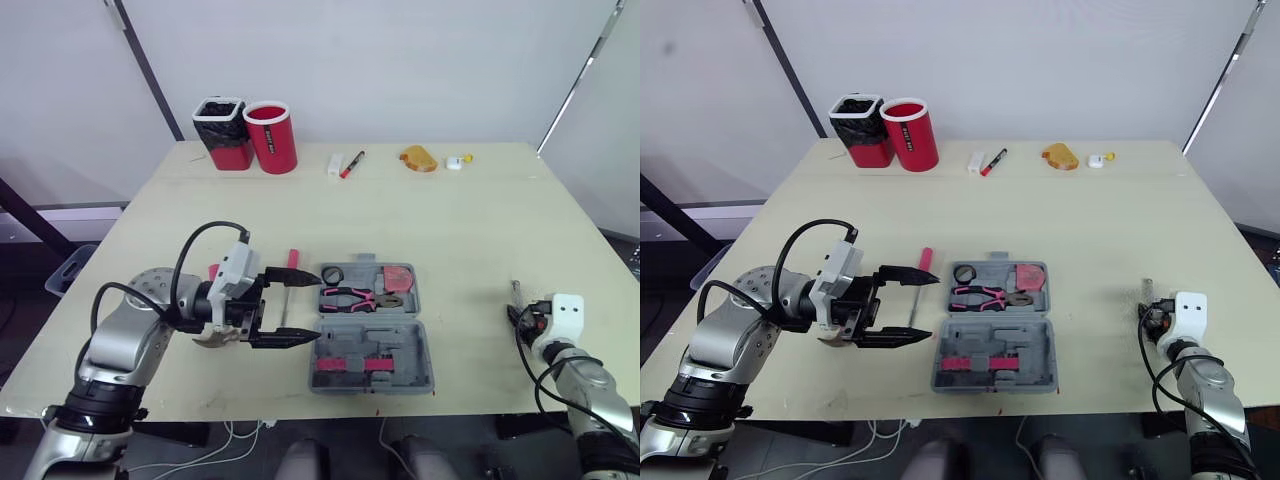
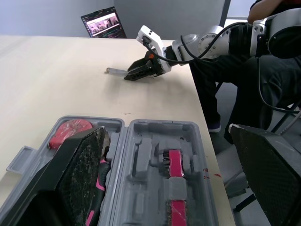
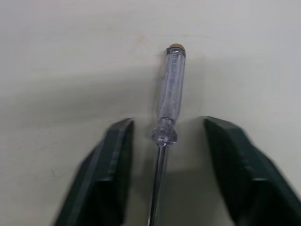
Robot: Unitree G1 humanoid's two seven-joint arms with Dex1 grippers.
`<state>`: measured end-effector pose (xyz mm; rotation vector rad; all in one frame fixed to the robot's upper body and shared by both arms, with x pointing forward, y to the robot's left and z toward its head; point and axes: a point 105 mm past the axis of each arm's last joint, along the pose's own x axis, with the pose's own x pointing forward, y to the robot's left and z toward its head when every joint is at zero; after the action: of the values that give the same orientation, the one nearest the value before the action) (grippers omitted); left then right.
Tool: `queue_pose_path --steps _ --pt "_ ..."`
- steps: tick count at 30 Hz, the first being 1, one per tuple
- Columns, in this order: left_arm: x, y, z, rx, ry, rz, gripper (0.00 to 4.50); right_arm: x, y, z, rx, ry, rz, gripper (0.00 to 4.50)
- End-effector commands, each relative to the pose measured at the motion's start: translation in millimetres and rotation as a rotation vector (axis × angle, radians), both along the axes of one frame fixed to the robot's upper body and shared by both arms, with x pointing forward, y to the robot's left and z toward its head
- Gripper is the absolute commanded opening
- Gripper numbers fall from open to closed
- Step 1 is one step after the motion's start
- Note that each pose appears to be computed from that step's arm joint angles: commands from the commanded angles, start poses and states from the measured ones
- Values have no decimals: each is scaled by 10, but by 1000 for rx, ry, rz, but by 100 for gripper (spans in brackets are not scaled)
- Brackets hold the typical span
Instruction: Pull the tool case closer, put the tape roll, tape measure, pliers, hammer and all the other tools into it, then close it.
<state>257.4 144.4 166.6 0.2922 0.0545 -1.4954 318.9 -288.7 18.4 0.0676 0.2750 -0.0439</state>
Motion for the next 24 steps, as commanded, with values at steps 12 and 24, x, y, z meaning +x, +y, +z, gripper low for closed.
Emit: queue_pose_path --steps 12,24 --pt "-27 -47 65 -39 -50 -40 450 -51 -81 278 -138 -68 113 1" --pt "21 307 77 -21 -78 12 450 -237 831 1006 -228 -23 831 1"
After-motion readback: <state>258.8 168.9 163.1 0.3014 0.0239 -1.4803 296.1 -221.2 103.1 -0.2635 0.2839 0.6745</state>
